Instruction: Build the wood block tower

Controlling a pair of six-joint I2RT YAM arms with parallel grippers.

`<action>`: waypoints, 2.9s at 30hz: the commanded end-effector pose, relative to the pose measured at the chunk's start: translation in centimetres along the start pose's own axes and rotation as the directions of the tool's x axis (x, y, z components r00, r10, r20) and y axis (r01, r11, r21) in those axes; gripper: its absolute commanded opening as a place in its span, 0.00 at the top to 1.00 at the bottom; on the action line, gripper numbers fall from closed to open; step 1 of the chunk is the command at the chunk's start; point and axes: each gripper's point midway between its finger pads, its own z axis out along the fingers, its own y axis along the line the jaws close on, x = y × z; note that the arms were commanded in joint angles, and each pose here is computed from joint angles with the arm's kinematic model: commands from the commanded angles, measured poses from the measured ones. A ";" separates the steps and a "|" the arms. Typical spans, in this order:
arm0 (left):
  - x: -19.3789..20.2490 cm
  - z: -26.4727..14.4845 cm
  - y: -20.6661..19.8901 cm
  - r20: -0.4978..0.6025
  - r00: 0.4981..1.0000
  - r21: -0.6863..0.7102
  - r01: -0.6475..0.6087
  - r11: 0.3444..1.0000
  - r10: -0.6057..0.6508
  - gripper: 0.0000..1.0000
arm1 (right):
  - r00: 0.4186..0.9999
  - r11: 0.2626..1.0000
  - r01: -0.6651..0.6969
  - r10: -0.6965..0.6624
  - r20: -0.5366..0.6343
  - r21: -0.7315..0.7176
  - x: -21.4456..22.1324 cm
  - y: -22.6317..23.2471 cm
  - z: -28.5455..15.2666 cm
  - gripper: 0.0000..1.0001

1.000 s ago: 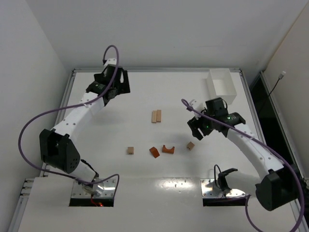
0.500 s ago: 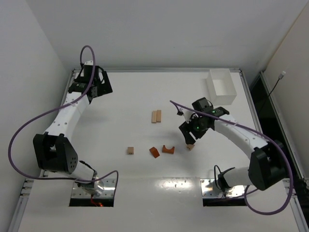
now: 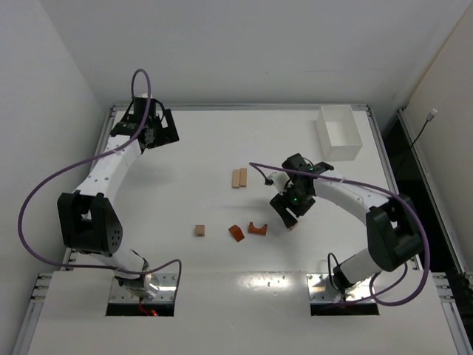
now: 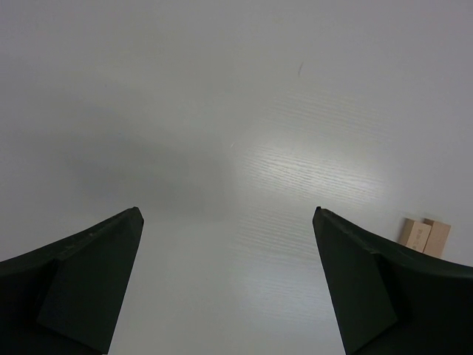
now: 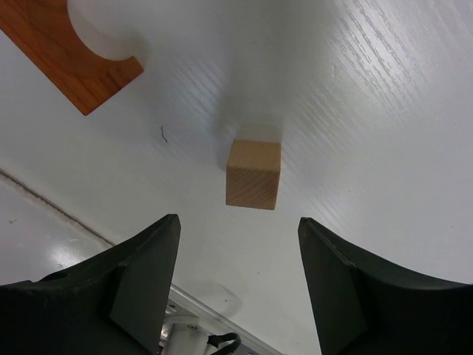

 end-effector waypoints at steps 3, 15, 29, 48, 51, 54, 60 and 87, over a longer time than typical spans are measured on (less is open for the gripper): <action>-2.3 0.1 -1.7 0.034 0.999 0.062 0.027 0.998 -0.029 0.00 | 1.000 0.999 0.026 -0.026 0.006 0.046 -1.2 -1.5 -0.1 0.38; -2.5 0.6 -2.7 0.016 0.999 0.101 0.044 0.994 -0.046 0.00 | 0.999 0.999 0.031 -0.030 -0.027 0.024 -1.8 -1.8 1.2 0.41; -2.3 1.8 -3.2 -0.020 0.998 0.120 0.058 0.991 -0.056 0.00 | 0.996 0.999 0.026 -0.027 -0.089 -0.021 -0.9 -1.1 2.7 0.44; 1.4 1.9 -3.1 -0.089 0.994 0.136 0.078 0.988 -0.066 0.00 | 1.000 0.997 0.023 -0.023 -0.007 0.071 -3.2 -1.2 0.6 1.00; 2.8 0.4 -3.1 -0.070 0.997 0.120 0.049 0.992 -0.041 0.00 | 0.990 0.990 -0.066 0.049 0.133 0.122 -7.7 -1.9 -2.2 1.00; 3.1 -1.1 -2.8 -0.016 1.000 0.073 -0.022 0.997 0.023 0.00 | 0.957 0.975 -0.176 0.136 0.256 0.139 -12.3 -2.6 -4.9 1.00; 0.5 -2.2 0.2 0.117 0.992 -0.119 -0.030 0.992 0.044 0.00 | 0.845 0.907 -0.402 0.313 0.434 0.128 -19.3 -4.3 -8.7 1.00; 0.8 0.4 1.6 0.031 1.000 -0.061 -0.003 0.998 0.005 0.00 | 0.800 0.852 -0.514 0.517 0.305 -0.097 -28.8 -1.9 -0.4 1.00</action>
